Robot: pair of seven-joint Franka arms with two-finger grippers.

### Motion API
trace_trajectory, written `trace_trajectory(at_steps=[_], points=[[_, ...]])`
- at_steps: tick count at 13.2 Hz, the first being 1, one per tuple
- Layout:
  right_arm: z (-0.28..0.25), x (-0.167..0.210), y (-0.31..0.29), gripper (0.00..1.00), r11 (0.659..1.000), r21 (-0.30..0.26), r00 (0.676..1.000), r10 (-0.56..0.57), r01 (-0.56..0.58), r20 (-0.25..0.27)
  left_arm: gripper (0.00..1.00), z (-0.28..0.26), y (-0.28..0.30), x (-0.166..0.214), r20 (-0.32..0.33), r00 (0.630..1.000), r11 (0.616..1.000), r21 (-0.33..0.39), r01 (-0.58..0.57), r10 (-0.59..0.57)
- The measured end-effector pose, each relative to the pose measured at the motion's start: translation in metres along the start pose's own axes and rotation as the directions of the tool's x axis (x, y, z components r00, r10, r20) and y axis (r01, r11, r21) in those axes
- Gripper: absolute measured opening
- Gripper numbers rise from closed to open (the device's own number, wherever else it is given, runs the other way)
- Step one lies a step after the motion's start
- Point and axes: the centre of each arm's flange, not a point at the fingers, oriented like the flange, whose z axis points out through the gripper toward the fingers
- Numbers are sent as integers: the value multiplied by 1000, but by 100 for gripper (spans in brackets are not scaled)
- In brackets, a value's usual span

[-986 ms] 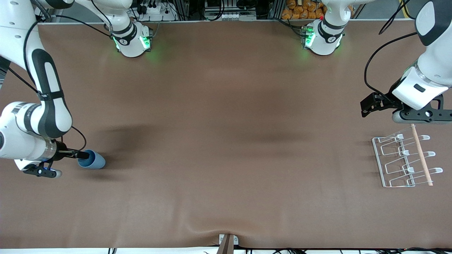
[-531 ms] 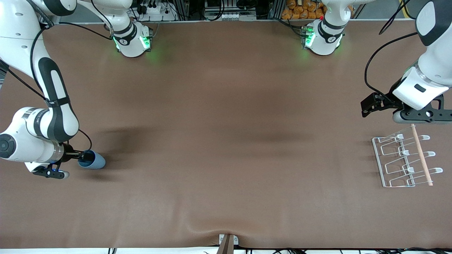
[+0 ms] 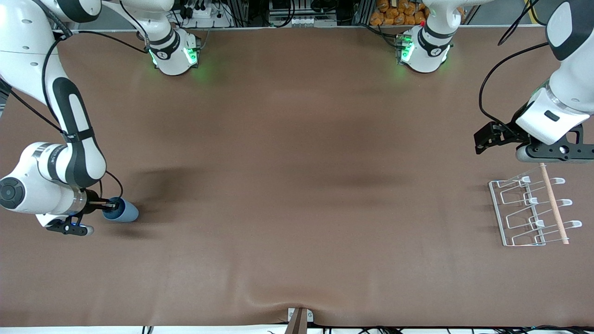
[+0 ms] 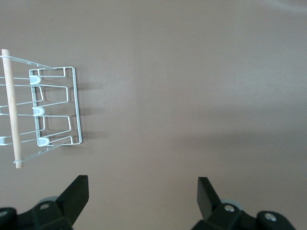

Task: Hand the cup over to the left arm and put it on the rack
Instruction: 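Close the right gripper on the blue cup's base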

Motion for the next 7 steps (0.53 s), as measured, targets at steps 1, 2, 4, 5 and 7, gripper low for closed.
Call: trace_trajectory(at_steps=[1, 2, 4, 5, 7], points=[[-1, 1, -2, 5, 1000, 2, 1000, -3, 3, -2, 100, 0, 0, 0, 0, 1000, 1000, 0, -1, 1], [-3, 1, -5, 5, 1000, 4, 1000, -8, 8, -6, 100, 0, 0, 0, 0, 1000, 1000, 0, -1, 1], [-15, 1, -16, 5, 1000, 5, 1000, -23, 23, 1, 100, 0, 0, 0, 0, 1000, 1000, 0, 0, 0], [-26, -1, -23, 5, 999, 5, 999, -33, 33, 11, 100, 0, 0, 0, 0, 1000, 1000, 0, 0, 0], [-53, -5, -37, 5, 999, 3, 998, -54, 54, 19, 100, 0, 0, 0, -1, 1000, 1000, 0, -5, 5]])
